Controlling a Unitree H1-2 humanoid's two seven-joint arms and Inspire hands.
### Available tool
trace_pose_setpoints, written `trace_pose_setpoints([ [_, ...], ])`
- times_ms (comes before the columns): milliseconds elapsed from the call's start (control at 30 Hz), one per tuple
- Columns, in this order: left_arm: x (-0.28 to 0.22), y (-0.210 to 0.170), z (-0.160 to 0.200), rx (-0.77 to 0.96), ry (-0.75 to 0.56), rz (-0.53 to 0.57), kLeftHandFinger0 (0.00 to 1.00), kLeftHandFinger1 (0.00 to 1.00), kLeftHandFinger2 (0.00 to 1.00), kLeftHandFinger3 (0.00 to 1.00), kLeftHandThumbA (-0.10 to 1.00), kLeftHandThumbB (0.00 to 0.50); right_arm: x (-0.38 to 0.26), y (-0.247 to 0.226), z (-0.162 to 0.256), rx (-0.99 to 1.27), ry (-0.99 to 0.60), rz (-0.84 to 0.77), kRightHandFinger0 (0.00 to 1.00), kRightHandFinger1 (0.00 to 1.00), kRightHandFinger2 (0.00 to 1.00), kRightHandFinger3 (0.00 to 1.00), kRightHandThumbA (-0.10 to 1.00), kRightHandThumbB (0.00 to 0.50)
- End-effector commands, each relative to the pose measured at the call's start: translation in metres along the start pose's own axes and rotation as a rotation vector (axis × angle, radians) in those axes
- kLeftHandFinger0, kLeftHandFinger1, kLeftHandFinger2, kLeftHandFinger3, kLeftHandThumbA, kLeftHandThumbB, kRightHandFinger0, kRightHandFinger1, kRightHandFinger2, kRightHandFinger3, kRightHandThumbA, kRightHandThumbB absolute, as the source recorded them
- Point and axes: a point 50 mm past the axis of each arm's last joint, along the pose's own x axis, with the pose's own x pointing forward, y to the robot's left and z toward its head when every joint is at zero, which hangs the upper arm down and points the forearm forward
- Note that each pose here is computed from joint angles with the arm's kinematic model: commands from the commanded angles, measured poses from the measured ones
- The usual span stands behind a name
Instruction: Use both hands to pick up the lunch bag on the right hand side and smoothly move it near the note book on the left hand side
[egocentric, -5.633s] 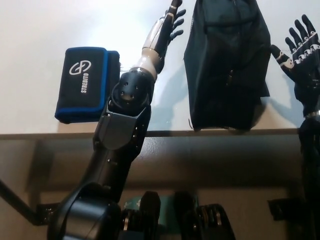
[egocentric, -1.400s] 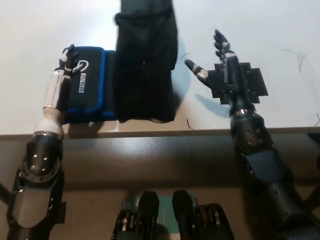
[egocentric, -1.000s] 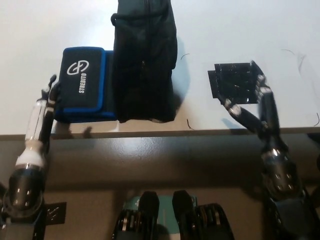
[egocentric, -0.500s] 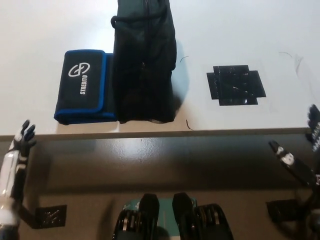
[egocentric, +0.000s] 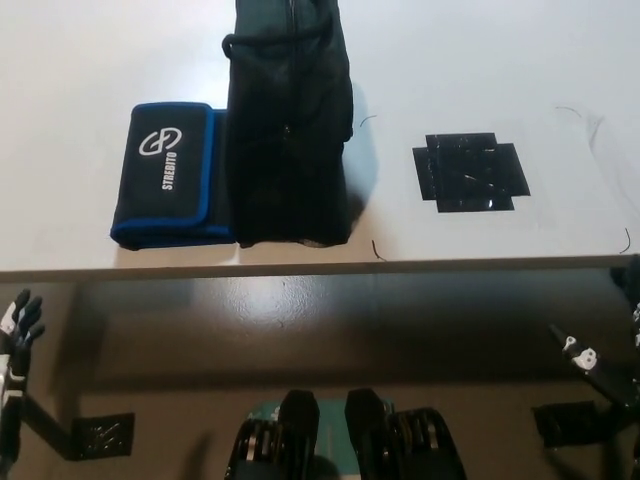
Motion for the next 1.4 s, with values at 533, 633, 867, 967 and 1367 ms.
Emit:
trace_pose_setpoints([
  [533,0.045,0.003,-0.023,-0.106,-0.012,-0.013,1.0,1.0,1.0,1.0,1.0,0.283,0.047,0.004,-0.001,0.091,-0.058,0.067,1.0,1.0,1.0,1.0,1.0,0.193],
  [633,0.044,0.003,-0.024,-0.115,-0.01,-0.011,1.0,1.0,1.0,1.0,1.0,0.282,0.048,0.003,-0.001,0.096,-0.059,0.072,1.0,1.0,1.0,1.0,1.0,0.19],
  [867,0.036,0.003,-0.023,-0.092,-0.011,-0.023,1.0,1.0,1.0,1.0,1.0,0.257,0.031,-0.001,0.002,0.091,-0.07,0.074,1.0,1.0,1.0,1.0,1.0,0.184],
  [967,0.029,0.005,-0.017,-0.094,-0.029,-0.028,1.0,1.0,1.0,1.0,1.0,0.292,0.016,-0.002,0.008,0.112,-0.092,0.081,1.0,1.0,1.0,1.0,1.0,0.217],
  [1367,0.002,0.016,-0.018,-0.098,-0.013,-0.001,1.0,1.0,1.0,1.0,1.0,0.271,-0.01,-0.013,0.013,0.103,-0.1,0.066,1.0,1.0,1.0,1.0,1.0,0.202],
])
